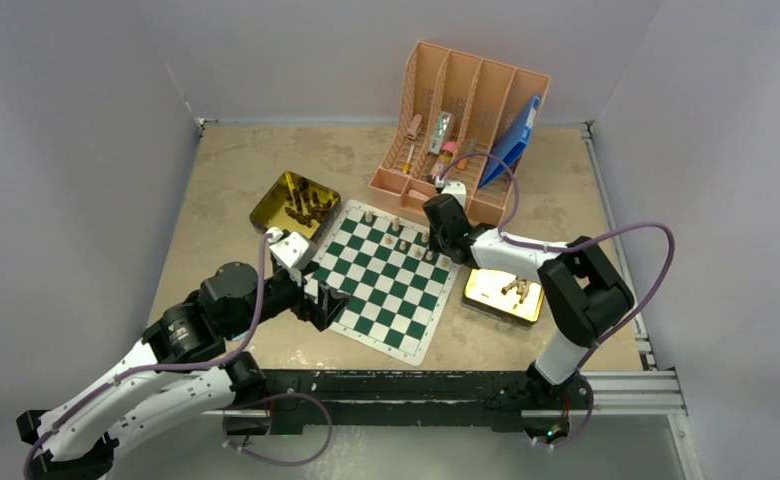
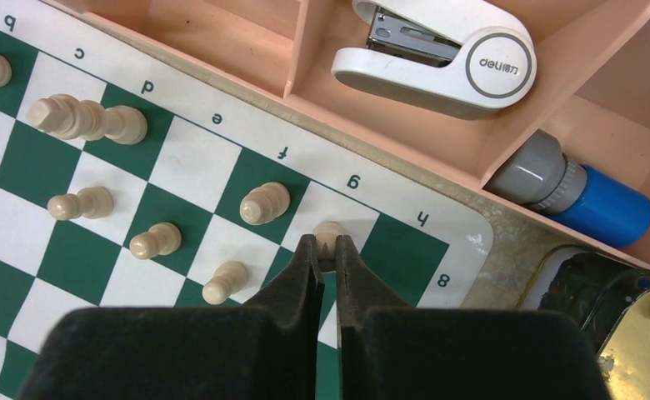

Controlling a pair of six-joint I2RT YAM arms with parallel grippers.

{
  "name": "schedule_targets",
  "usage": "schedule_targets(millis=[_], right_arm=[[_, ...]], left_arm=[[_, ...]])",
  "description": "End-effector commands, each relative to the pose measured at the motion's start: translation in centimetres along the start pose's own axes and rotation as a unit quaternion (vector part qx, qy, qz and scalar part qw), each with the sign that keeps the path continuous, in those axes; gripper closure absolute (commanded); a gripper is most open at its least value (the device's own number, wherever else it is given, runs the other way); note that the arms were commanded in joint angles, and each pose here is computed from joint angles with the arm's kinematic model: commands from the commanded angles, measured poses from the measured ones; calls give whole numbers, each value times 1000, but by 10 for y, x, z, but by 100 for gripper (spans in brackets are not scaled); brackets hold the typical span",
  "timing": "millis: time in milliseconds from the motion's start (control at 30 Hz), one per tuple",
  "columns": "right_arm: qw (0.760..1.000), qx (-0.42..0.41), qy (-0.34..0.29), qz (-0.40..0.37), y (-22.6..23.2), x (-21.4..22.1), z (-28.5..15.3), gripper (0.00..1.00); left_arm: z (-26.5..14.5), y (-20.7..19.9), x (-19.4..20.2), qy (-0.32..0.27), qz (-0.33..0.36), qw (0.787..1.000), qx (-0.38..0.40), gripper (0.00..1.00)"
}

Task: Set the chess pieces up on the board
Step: Place the chess piece on the chessboard.

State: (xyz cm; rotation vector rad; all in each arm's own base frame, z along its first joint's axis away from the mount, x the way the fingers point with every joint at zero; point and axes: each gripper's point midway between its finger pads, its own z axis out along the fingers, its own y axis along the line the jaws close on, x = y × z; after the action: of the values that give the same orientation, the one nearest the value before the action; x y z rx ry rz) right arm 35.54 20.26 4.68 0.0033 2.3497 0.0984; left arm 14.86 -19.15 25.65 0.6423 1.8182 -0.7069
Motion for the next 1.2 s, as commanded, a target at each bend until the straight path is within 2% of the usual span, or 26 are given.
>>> schedule_targets(millis=[0,200,333,700,1167], right_arm=[[999,-11,-27,21,8,-21,-3,92],[999,-12,-26,22,9,-24,-6,85],[999,-14,-30,24,10,-30,-11,76],[999,-11,-27,23,6,-34,-23,72],[997,-16,-61,35,-1,-62,-58,65]], left_arm=[[-7,-4,-21,-30,6,999,9,1],[-6,-3,-20,-29,6,1000,5,1],[-6,-1,-20,-30,5,1000,1,1],[-5,0,-18,-26,5,1000,-3,2],[-4,2,-17,-23,4,1000,-8,2]])
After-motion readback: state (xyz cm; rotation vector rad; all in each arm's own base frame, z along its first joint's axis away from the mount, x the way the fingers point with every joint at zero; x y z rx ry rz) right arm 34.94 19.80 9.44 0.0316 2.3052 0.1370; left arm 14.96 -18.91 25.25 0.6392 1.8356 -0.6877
